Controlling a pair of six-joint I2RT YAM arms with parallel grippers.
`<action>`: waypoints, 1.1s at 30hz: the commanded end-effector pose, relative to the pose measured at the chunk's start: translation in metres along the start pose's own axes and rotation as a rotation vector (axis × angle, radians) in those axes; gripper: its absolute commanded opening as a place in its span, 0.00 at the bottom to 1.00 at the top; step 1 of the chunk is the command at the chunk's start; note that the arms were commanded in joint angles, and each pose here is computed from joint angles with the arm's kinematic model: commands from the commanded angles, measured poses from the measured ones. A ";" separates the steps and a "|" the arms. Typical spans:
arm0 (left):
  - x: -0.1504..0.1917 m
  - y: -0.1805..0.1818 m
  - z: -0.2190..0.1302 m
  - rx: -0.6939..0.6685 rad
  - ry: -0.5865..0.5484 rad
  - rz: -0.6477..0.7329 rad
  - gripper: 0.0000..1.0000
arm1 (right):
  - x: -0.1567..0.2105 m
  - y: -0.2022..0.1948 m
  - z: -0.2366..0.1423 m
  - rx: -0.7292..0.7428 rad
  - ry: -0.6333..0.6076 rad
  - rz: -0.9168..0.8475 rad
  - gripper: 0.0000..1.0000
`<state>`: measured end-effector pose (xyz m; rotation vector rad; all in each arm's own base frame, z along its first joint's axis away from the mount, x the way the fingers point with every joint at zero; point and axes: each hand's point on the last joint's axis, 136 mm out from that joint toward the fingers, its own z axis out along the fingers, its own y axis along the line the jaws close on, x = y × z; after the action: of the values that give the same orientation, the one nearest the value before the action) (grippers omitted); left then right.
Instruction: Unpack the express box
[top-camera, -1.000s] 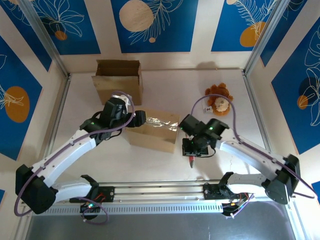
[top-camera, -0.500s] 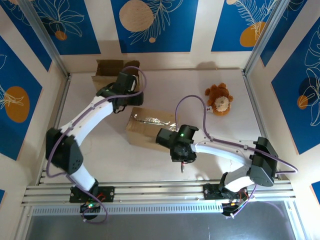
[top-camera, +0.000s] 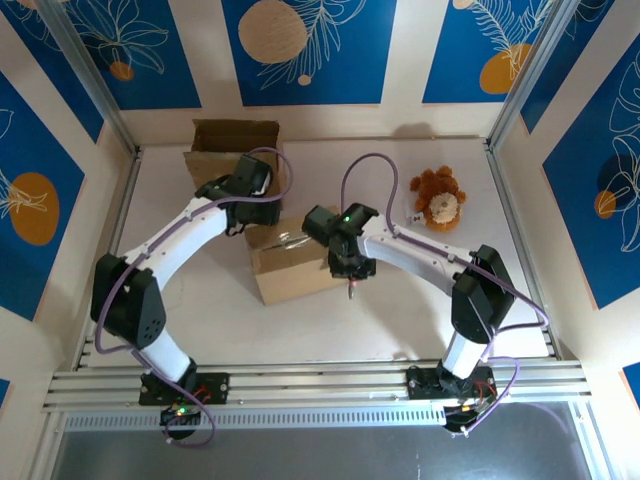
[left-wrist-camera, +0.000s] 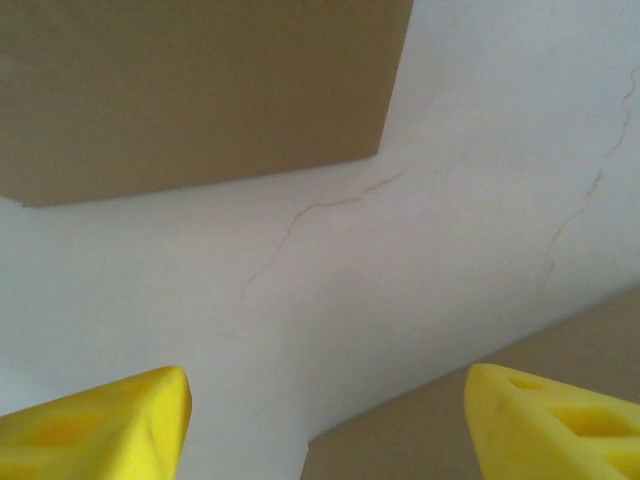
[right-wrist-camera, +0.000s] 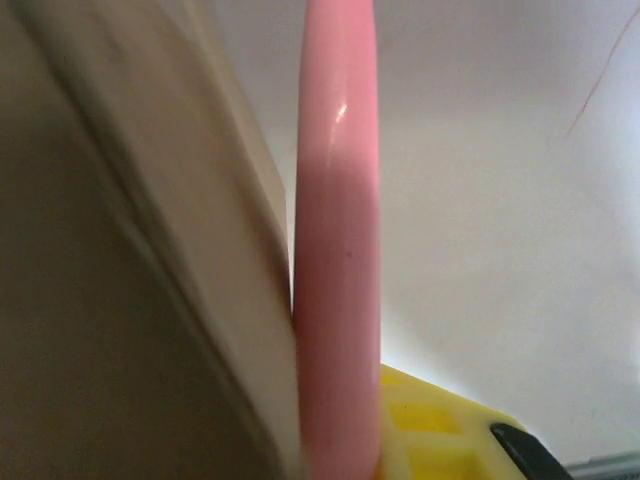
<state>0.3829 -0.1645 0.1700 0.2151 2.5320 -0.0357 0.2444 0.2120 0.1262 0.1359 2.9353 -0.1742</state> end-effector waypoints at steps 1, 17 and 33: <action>0.043 -0.002 -0.012 0.038 0.120 0.002 0.73 | -0.052 0.022 -0.008 -0.109 -0.105 -0.070 0.00; 0.112 -0.056 -0.057 0.206 0.174 0.009 0.73 | -0.160 0.105 -0.011 -0.559 -0.140 -0.330 0.00; 0.121 -0.041 -0.110 0.203 0.116 0.007 0.86 | -0.196 0.039 -0.028 -0.440 -0.232 -0.189 0.00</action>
<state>0.2238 -0.1912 0.1710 0.3160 2.6641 -0.3195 0.4290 0.2766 0.1482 -0.3418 2.7337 0.4727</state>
